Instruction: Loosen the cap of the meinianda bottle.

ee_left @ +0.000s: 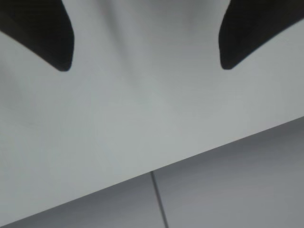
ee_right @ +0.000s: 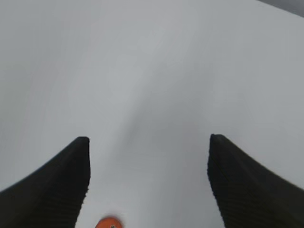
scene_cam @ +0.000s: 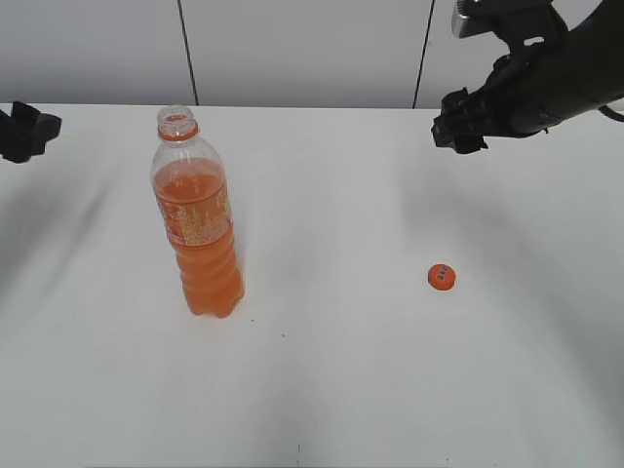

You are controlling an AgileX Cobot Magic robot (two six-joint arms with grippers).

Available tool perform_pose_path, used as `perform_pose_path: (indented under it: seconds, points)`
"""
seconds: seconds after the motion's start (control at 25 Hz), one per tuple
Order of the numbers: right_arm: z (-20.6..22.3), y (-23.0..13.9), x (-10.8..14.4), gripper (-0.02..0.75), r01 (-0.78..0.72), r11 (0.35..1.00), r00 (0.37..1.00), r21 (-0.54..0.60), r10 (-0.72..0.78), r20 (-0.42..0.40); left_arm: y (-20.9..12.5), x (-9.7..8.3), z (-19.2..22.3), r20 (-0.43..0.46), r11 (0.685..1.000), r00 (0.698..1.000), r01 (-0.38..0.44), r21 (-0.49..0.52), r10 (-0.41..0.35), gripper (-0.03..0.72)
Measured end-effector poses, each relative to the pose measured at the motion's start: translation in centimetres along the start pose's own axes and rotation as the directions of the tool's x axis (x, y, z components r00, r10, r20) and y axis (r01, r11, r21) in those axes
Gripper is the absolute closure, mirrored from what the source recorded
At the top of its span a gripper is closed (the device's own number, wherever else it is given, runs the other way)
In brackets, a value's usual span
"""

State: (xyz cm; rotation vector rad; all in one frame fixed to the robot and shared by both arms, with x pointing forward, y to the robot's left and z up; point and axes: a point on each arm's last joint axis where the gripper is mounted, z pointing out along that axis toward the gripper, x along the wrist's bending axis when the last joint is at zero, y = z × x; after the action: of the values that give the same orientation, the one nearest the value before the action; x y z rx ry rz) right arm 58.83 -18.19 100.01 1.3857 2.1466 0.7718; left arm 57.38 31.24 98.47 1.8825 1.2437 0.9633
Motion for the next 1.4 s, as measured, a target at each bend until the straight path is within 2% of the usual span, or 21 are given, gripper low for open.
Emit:
perform_pose_path:
  seconds: [0.16,0.32,0.44,0.52,0.72,0.88,1.04,1.16,1.4]
  points:
    - [-0.8,1.3,-0.5,0.158,0.026,0.999,0.999,-0.023,-0.026,0.020,1.3,2.2,0.0,-0.140,0.995,0.990,0.021,0.100,-0.007,0.126]
    - [-1.6,2.5,-2.0,0.157,0.035,0.999,0.997,-0.006,-0.035,0.064,2.0,3.7,-0.4,-0.259,0.974,0.963,0.128,0.185,-0.077,0.126]
    - [-2.4,3.1,-4.1,0.157,-0.039,0.999,0.994,0.025,0.036,0.107,2.2,4.6,-0.9,-0.340,0.939,0.930,0.234,0.251,-0.140,0.131]
    - [-3.0,3.3,-5.8,0.157,-0.103,0.993,0.985,0.053,0.095,0.141,2.4,5.0,-1.4,-0.375,0.914,0.915,0.270,0.303,-0.146,0.147]
    - [-5.1,4.1,-9.1,0.157,-0.201,0.973,0.962,0.112,0.175,0.210,4.2,5.4,-2.1,-0.352,0.882,0.926,0.277,0.382,-0.138,0.165]
    - [-7.2,4.7,-10.9,0.157,-0.269,0.946,0.943,0.181,0.220,0.251,6.3,5.4,-2.9,-0.272,0.855,0.948,0.273,0.441,-0.163,0.169]
    - [-8.7,5.3,-11.4,0.157,-0.303,0.927,0.934,0.223,0.242,0.261,8.6,5.4,-3.9,-0.214,0.842,0.955,0.283,0.458,-0.205,0.176]
    - [-9.8,5.7,-11.3,0.157,-0.319,0.911,0.933,0.261,0.253,0.254,9.9,5.4,-4.9,-0.198,0.820,0.954,0.295,0.490,-0.225,0.179]
    - [-11.6,6.0,-11.0,0.157,-0.300,0.907,0.942,0.295,0.231,0.245,10.4,5.2,-7.0,-0.188,0.730,0.954,0.300,0.614,-0.234,0.183]
